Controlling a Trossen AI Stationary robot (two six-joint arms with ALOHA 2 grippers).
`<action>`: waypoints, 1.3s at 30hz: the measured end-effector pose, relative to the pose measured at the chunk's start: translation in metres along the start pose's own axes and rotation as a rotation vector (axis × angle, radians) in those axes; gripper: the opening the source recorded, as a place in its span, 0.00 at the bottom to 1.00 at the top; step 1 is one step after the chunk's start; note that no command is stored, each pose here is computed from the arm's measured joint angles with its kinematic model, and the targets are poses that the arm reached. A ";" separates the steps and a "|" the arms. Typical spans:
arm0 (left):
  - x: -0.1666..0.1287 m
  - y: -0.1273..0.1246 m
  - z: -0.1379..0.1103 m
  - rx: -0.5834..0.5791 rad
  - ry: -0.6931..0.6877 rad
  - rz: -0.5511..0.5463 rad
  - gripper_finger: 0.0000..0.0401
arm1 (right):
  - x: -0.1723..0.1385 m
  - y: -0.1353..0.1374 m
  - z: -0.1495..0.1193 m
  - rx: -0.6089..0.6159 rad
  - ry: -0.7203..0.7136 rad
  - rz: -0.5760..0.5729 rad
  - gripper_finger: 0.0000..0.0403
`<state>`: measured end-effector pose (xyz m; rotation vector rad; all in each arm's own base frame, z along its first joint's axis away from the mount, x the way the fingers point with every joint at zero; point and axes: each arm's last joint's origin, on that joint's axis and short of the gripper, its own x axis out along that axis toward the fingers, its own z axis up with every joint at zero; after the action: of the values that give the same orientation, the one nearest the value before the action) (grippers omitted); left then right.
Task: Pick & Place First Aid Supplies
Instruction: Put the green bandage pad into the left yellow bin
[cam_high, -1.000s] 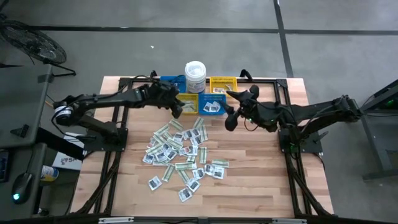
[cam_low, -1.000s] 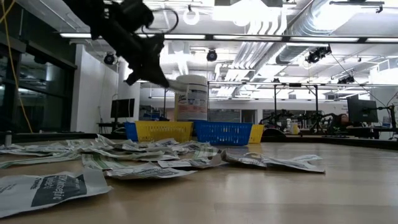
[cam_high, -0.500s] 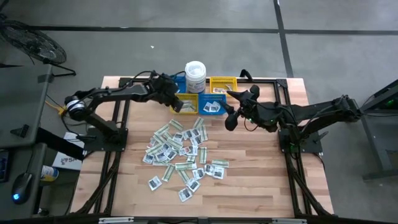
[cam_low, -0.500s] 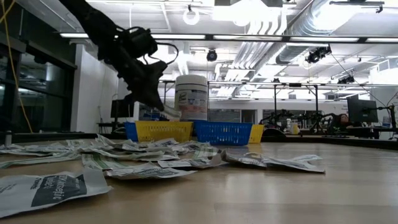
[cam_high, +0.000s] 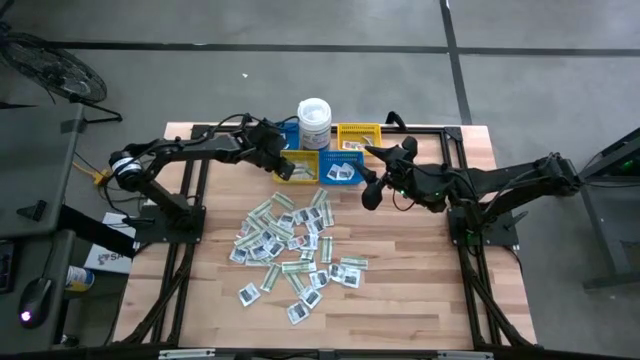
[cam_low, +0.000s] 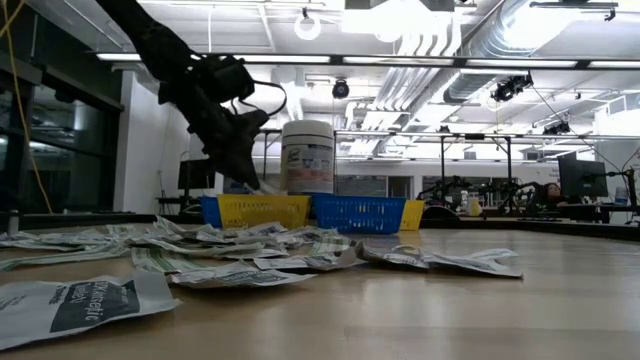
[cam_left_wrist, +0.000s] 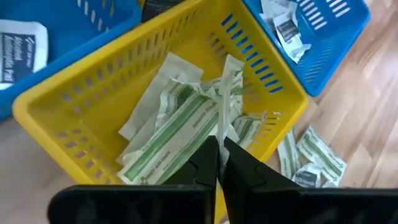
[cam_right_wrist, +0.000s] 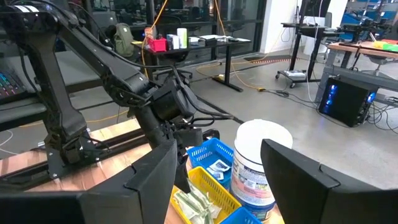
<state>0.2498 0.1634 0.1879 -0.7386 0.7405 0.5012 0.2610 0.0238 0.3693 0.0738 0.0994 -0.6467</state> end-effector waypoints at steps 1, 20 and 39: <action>0.000 0.000 0.000 0.000 -0.003 0.006 0.06 | 0.000 0.000 0.000 0.000 0.000 0.000 0.57; 0.000 0.003 0.001 0.037 -0.047 0.118 0.35 | 0.000 -0.001 -0.010 0.013 0.090 0.022 0.57; -0.040 -0.005 0.004 0.118 -0.137 0.189 0.35 | 0.015 0.008 -0.040 -0.088 0.288 0.122 0.57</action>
<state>0.2291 0.1569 0.2222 -0.5211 0.7087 0.6666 0.2748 0.0254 0.3280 0.0868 0.3980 -0.5060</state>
